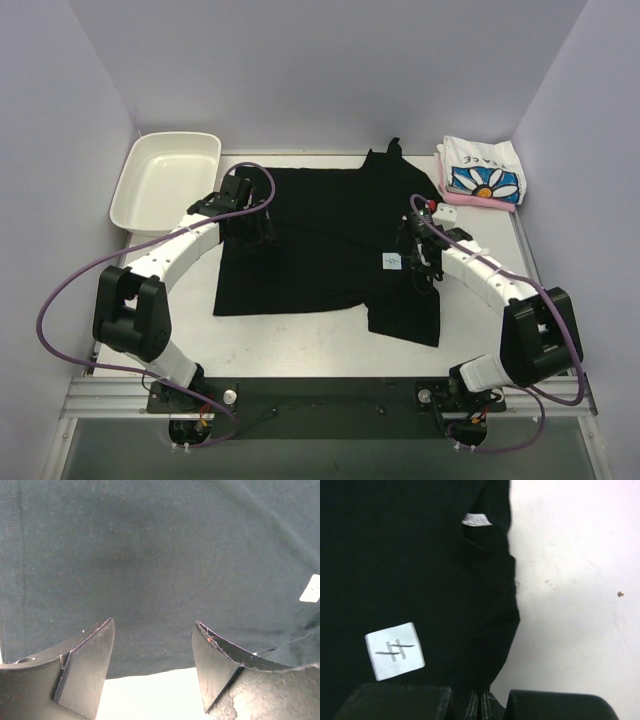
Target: Fold and stack the t-shirts
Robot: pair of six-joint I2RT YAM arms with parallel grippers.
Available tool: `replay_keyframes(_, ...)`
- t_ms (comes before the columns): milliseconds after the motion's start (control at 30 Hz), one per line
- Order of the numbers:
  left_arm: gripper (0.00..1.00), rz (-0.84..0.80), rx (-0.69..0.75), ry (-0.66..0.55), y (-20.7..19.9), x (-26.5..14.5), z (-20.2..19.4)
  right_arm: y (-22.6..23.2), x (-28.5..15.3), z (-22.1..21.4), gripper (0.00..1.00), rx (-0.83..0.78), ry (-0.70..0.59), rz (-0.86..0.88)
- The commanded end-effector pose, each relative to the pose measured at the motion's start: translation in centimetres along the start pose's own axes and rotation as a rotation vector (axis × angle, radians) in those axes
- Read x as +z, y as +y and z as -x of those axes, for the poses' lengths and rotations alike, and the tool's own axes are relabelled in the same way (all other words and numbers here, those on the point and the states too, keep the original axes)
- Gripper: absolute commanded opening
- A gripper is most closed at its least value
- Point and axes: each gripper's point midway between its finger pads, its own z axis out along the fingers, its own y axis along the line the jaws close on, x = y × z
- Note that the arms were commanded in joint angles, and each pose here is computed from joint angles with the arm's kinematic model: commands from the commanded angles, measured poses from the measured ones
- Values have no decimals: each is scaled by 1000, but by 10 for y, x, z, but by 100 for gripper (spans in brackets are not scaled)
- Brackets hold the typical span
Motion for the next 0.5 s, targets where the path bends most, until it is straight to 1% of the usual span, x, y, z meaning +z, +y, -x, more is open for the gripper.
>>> replay_keyframes(0,73,-24,21,-35,-7,-3,9,-14,-20,6,0,-67,-39,-67)
replay_keyframes(33,73,-26,22,-39,-8,-3,11,-15,-18,4,0,-71,-30,-71)
replay_keyframes(67,73,-26,22,-36,-8,-3,10,-17,-16,-1,21,-77,-17,-80)
replay_keyframes(100,73,-26,22,-36,-8,-3,10,-18,-15,-4,36,-66,-11,-84)
replay_keyframes(133,73,-27,24,-35,-8,-3,10,-19,-13,-8,53,-63,-4,-90)
replay_keyframes(167,73,-27,24,-40,-8,-3,11,-23,-11,-14,88,-62,4,-99)
replay_keyframes(200,73,-27,24,-37,-8,-3,10,-26,-10,-16,98,-57,3,-109)
replay_keyframes(233,73,-26,24,-36,-7,-3,9,-28,-10,-17,100,-46,-3,-118)
replay_keyframes(367,73,-28,24,-31,-7,-2,8,-41,-11,-16,100,-18,-38,-159)
replay_keyframes(467,73,-28,27,-30,-8,-2,7,-44,-9,-14,100,-11,-36,-171)
